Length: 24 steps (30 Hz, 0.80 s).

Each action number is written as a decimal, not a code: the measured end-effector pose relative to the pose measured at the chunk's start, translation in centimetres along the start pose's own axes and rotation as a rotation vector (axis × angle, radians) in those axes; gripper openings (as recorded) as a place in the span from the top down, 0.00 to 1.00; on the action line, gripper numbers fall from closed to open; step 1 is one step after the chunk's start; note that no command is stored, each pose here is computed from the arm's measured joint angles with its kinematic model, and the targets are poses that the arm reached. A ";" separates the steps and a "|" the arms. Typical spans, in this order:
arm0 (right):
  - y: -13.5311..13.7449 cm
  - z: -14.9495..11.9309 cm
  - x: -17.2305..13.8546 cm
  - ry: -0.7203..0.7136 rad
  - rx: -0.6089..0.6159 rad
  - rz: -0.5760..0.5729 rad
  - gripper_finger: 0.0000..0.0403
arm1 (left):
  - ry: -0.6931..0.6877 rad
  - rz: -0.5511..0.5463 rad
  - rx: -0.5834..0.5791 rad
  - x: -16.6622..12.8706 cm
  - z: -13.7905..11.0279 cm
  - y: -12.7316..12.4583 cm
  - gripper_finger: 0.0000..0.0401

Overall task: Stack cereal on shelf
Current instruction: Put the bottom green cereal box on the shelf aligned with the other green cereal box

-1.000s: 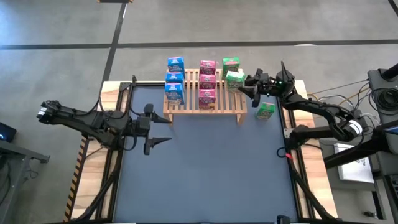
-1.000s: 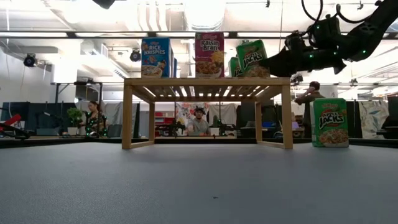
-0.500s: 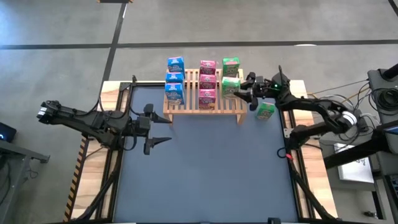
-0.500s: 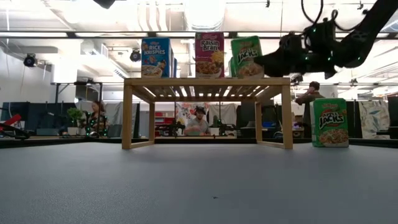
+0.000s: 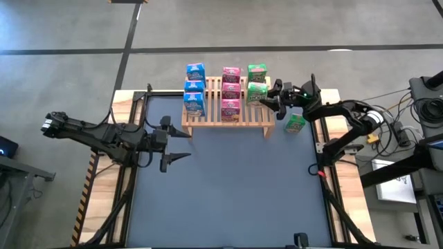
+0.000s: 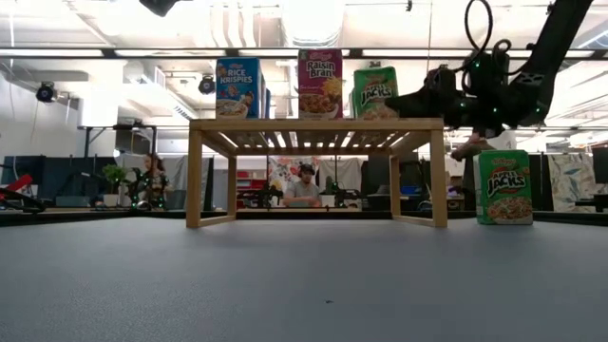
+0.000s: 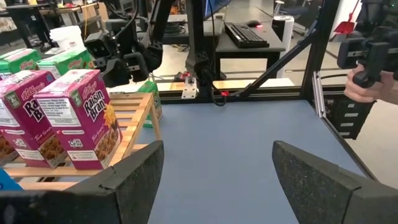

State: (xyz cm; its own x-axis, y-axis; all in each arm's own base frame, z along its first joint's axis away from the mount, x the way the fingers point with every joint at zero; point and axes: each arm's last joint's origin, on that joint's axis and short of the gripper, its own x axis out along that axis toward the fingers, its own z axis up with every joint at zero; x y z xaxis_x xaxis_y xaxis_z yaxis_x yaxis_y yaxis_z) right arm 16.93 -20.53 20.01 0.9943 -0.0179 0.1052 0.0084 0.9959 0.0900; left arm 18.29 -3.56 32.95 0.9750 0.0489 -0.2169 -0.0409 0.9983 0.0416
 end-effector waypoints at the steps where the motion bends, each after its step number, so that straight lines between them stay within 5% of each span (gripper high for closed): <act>1: 0.0 -0.1 0.0 0.001 0.001 -0.001 0.56 | 0.000 0.000 0.000 0.0 0.0 0.0 0.29; 14: 0.0 -0.1 0.0 0.011 -0.005 0.023 0.56 | 0.000 0.000 0.007 0.0 -0.1 0.0 0.29; 24: 0.0 -0.2 0.0 0.018 0.012 0.022 0.41 | 0.000 0.000 0.002 0.0 -0.1 0.0 0.29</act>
State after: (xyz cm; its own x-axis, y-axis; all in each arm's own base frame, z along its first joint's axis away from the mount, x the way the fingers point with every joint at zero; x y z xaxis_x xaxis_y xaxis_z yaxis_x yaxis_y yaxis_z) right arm 16.99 -20.55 19.83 0.9960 0.0062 0.0891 -0.0151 0.9949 0.0996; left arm 18.31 -3.56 32.85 0.9750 0.0488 -0.2166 -0.0403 0.9982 0.0435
